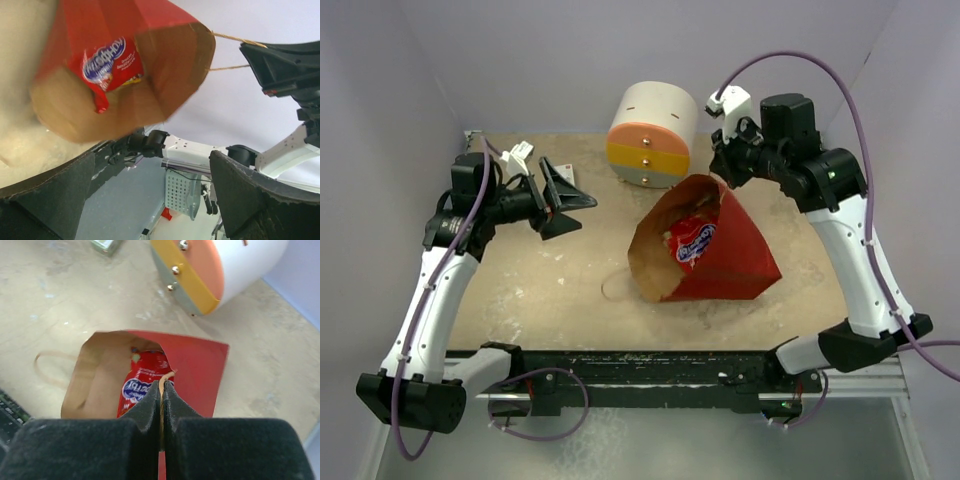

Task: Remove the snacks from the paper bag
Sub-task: Adjust the paper bag at the center of the board.

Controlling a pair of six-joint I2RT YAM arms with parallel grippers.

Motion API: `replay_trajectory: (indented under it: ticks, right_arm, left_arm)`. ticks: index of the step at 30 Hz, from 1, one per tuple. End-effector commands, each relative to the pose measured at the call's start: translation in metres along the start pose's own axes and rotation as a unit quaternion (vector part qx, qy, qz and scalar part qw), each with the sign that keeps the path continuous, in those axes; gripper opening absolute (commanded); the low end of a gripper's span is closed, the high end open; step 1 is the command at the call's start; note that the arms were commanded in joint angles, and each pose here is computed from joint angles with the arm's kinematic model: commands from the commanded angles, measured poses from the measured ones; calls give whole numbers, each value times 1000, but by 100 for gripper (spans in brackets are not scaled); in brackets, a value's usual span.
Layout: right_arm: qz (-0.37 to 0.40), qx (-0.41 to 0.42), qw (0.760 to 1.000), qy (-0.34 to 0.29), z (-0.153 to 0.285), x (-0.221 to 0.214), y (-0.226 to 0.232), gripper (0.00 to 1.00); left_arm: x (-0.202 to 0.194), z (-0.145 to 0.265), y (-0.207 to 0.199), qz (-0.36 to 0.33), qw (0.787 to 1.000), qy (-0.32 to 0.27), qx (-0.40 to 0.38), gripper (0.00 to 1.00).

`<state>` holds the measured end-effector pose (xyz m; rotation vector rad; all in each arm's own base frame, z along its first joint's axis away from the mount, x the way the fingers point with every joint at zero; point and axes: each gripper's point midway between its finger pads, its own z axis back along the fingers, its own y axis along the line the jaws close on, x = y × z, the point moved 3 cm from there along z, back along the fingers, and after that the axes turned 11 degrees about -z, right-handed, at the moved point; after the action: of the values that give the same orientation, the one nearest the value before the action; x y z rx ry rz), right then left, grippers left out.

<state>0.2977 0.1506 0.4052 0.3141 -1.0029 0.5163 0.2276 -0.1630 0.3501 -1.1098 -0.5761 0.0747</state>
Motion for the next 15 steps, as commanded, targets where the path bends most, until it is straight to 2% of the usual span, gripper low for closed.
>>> replay_trajectory:
  ticks: [1,6,11,15]
  right_arm:
    - [-16,86,989,-119,45,33,35,0]
    - [-24,107,984,-137,53,24,43,0]
    - [-53,77,985,-142,53,23,35,0]
    - [-94,46,982,-158,49,32,26,0]
  left_arm:
    - [-1,-6,18,-36,999,-5,21,99]
    - [-22,-17,46,-39,998,21,44,100]
    - [-64,-35,52,-41,996,58,49,96]
    - [-68,-31,40,-73,996,24,48,97]
